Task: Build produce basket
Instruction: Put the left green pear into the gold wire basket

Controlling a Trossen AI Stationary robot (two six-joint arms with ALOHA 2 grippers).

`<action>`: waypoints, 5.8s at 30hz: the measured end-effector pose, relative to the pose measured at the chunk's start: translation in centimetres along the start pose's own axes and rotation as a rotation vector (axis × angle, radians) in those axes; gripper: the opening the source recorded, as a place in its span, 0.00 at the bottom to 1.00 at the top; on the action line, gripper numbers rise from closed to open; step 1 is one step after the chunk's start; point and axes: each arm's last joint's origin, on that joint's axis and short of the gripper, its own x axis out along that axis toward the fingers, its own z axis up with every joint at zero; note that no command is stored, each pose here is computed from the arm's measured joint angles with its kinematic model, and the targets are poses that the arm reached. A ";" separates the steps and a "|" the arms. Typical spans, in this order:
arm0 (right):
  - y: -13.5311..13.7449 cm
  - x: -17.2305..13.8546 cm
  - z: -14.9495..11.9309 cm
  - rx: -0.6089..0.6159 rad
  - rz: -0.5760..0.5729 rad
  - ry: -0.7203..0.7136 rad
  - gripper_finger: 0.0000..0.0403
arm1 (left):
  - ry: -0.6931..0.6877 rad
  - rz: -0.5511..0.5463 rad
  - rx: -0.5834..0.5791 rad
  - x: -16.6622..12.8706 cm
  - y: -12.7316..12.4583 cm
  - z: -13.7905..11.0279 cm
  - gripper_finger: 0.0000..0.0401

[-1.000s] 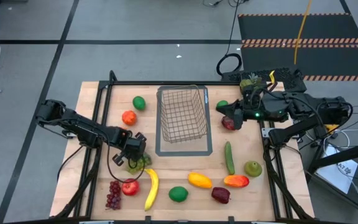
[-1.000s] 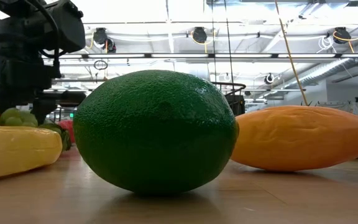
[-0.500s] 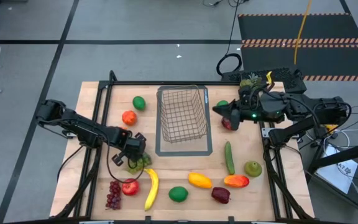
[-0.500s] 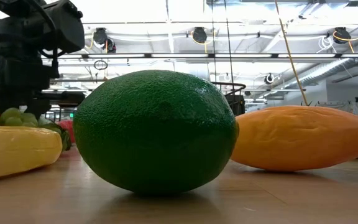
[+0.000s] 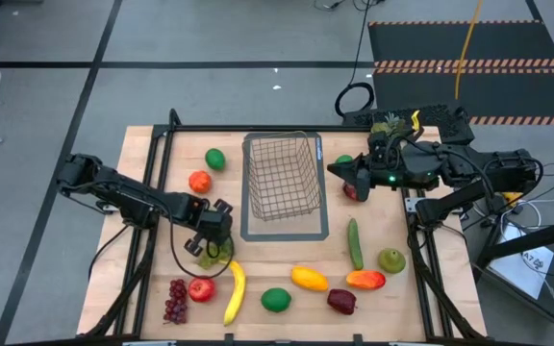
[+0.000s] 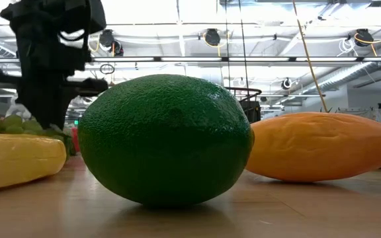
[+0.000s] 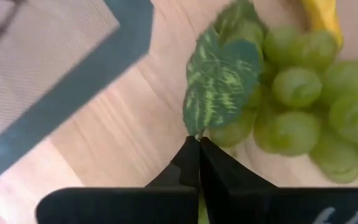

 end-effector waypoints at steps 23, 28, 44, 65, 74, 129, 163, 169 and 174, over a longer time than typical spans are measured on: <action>0.0 0.0 0.0 -0.146 0.000 0.006 0.00 | -0.257 0.224 -0.211 -11.3 4.3 6.7 0.00; -0.2 -0.1 -0.1 -0.187 -0.008 0.017 0.00 | -0.356 0.254 -0.251 -14.5 5.0 7.8 0.00; -0.9 -0.8 -0.5 -0.264 -0.054 0.077 0.00 | -0.339 0.114 -0.290 -16.1 4.1 8.1 0.02; -0.6 -0.9 -1.1 -0.184 0.069 0.222 0.00 | -0.003 -0.079 0.037 -6.0 0.6 12.3 0.30; -1.1 -2.0 -0.9 -0.190 0.062 0.237 0.00 | 0.171 -0.144 0.042 -4.4 0.8 11.2 0.39; -1.9 -3.6 -0.4 -0.175 0.003 0.204 0.00 | 0.126 -0.135 -0.113 -3.8 9.5 -0.2 0.12; -1.8 -3.0 -0.7 -0.142 -0.017 0.215 0.00 | -0.008 -0.054 -0.201 0.9 3.9 2.5 0.45; -1.8 -2.8 -0.8 -0.152 -0.019 0.218 0.00 | 0.042 -0.043 -0.265 1.4 3.7 2.0 0.37; -1.8 -2.8 -0.8 -0.154 -0.020 0.219 0.00 | 0.049 -0.039 -0.237 1.9 3.8 2.1 0.32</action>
